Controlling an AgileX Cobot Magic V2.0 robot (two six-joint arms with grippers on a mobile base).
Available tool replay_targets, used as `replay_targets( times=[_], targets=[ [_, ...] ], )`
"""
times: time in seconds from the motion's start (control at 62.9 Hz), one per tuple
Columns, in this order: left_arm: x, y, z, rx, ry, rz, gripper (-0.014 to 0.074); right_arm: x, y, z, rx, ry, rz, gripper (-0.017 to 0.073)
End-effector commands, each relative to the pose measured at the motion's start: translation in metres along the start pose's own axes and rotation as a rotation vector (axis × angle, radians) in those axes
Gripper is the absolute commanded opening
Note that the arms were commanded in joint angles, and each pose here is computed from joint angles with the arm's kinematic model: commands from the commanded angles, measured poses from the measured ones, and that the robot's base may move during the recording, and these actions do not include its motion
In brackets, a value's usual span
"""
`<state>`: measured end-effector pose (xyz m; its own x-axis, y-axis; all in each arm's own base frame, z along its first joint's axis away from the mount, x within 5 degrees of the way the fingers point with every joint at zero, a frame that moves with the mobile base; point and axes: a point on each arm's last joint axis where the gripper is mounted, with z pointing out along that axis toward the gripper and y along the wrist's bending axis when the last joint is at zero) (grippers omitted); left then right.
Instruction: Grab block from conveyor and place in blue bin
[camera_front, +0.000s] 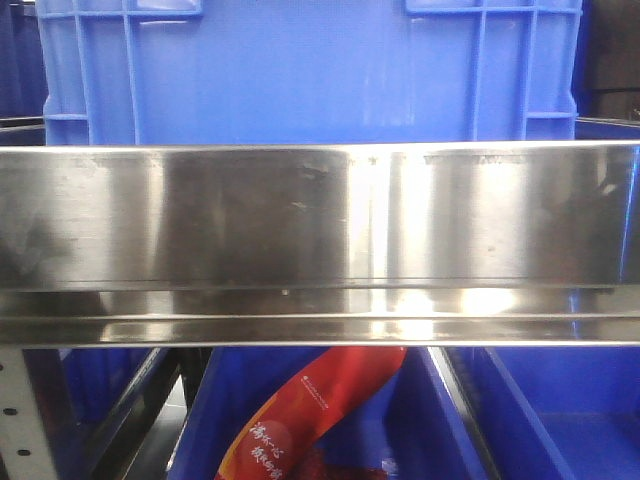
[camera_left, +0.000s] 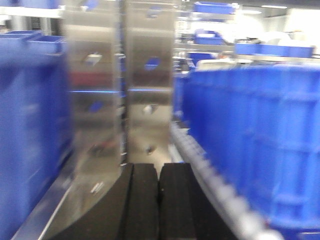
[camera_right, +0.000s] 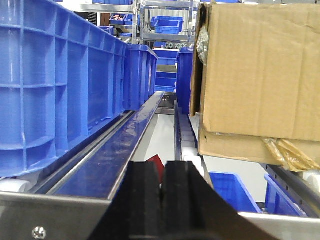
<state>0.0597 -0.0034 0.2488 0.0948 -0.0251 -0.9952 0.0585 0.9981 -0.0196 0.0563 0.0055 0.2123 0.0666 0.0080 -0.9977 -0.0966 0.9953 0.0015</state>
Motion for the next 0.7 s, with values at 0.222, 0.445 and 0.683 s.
replay_targets(
  times=[0.222, 0.445, 0.683],
  targets=[
    [0.038, 0.001, -0.007, -0.015, 0.041, -0.013, -0.0111, 0.000, 0.000, 0.000, 0.005, -0.013, -0.009, -0.0162],
    [0.038, 0.002, -0.007, -0.017, 0.044, -0.013, -0.0111, 0.000, 0.000, 0.000, 0.005, -0.013, -0.009, -0.0162],
    [0.038, 0.002, -0.007, -0.017, 0.044, -0.013, -0.0111, 0.000, 0.000, 0.000, 0.005, -0.013, -0.009, -0.0162]
  ],
)
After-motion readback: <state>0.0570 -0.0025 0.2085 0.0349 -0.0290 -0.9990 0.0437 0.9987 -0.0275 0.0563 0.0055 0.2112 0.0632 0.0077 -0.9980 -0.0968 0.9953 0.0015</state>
